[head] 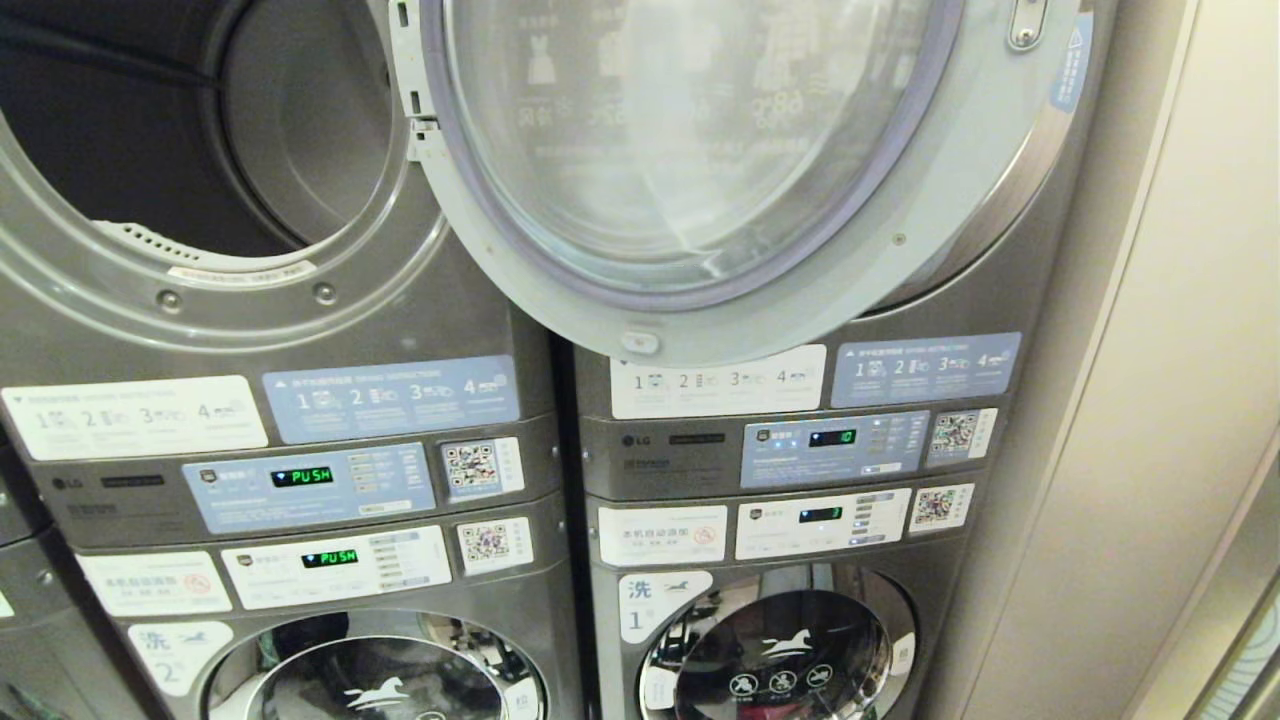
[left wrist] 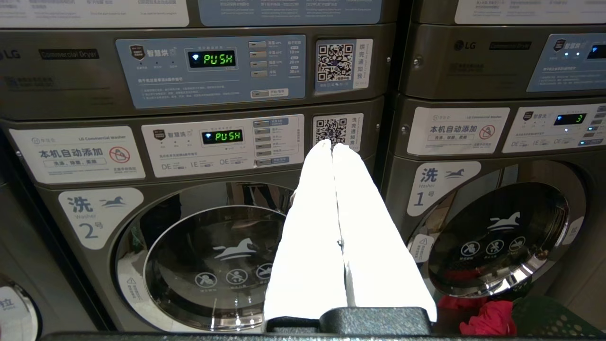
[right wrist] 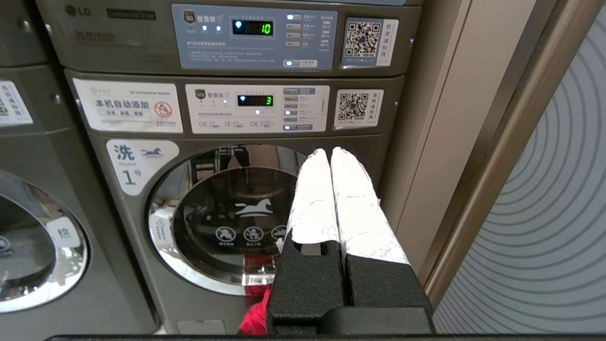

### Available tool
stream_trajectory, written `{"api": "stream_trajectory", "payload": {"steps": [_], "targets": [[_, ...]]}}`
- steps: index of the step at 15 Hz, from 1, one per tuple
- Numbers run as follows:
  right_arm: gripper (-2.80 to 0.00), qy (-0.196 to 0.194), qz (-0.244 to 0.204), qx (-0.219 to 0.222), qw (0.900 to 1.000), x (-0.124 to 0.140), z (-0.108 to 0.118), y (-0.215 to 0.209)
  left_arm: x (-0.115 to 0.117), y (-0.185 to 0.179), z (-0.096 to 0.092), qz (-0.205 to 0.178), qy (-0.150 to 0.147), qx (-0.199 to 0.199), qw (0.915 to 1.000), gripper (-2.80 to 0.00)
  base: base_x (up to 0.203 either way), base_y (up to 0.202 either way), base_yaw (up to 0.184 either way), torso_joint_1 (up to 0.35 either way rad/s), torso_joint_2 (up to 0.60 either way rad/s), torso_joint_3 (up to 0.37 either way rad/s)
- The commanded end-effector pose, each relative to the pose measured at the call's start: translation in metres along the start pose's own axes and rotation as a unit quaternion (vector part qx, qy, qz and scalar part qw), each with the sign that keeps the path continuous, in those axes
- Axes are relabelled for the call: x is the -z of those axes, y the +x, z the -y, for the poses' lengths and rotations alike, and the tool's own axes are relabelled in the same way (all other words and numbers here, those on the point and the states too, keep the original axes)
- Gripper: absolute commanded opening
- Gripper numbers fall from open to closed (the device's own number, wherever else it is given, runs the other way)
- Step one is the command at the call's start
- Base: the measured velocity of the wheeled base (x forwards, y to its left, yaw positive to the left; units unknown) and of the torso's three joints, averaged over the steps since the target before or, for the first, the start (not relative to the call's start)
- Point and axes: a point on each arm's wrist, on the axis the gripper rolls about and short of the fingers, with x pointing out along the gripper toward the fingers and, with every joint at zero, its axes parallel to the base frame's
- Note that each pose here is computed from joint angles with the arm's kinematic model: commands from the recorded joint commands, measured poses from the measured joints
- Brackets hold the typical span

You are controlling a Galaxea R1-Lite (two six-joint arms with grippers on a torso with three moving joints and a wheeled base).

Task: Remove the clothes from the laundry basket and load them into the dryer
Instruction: Take the clothes out of the basket

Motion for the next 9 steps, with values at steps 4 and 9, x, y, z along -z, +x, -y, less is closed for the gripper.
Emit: {"api": "stream_trajectory", "payload": {"steps": [4,9], "targets": [[-2.8,-0.002,0.0,-0.001,1.0,0.0001,0.0,-0.0002,0.0001,0.0,0.0,0.001,0.0,0.0,1.0,-2.8,0.0,0.0,0.0,-0.065,0.15,0.086],[-2.8,-0.002,0.0,-0.001,1.0,0.0001,0.0,-0.0002,-0.0002,-0.0001,0.0,0.003,0.0,-0.001,1.0,-2.8,0.0,0.0,0.0,-0.077,0.17,0.09]]}}
